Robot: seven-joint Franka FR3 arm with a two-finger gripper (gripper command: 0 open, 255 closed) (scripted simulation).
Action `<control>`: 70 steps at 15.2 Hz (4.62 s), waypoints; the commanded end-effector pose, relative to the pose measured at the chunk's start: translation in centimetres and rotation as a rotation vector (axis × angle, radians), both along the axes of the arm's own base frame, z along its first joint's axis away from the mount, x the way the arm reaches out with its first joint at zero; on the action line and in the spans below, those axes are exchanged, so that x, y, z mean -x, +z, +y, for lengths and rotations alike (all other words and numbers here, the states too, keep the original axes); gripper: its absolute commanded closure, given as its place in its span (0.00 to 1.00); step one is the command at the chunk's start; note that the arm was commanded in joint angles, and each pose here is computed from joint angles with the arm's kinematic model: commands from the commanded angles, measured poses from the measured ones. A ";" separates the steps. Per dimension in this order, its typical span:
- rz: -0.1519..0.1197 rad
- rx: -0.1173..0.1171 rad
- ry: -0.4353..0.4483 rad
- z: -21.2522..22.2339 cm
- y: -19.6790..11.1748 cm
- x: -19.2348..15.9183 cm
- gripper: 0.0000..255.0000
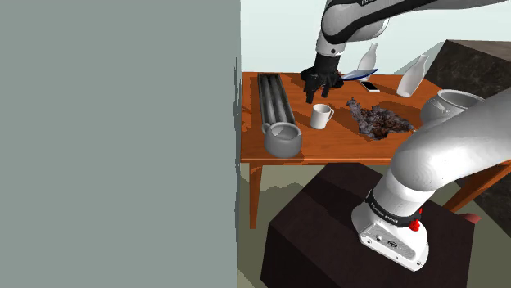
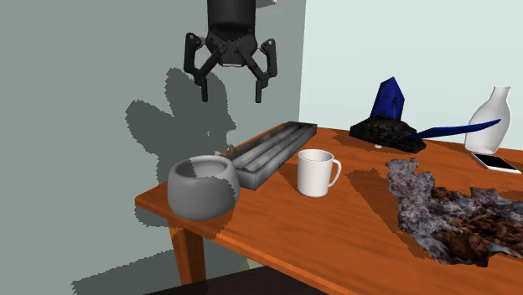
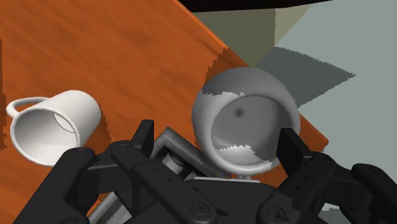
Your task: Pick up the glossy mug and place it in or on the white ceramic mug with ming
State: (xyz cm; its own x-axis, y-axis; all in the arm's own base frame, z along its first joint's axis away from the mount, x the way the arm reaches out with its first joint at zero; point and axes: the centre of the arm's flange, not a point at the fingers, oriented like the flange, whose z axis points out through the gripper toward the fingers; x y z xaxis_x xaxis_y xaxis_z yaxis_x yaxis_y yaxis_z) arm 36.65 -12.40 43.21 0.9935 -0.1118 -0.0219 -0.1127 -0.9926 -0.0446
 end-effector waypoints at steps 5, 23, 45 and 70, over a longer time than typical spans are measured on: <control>-0.020 0.036 -0.023 -5.2 -4.8 -1.8 0.00; -0.055 0.102 -0.067 -15.8 -17.0 -5.5 0.00; -0.055 0.102 -0.067 -15.9 -16.2 -5.5 1.00; -0.055 0.102 -0.067 -15.9 -3.0 -5.5 1.00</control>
State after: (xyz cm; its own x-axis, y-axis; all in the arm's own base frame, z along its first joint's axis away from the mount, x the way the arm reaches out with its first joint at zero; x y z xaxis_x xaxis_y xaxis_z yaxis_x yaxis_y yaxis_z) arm 42.22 -28.24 39.57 0.9831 -0.1768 0.0475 -0.1791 -0.9826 0.0488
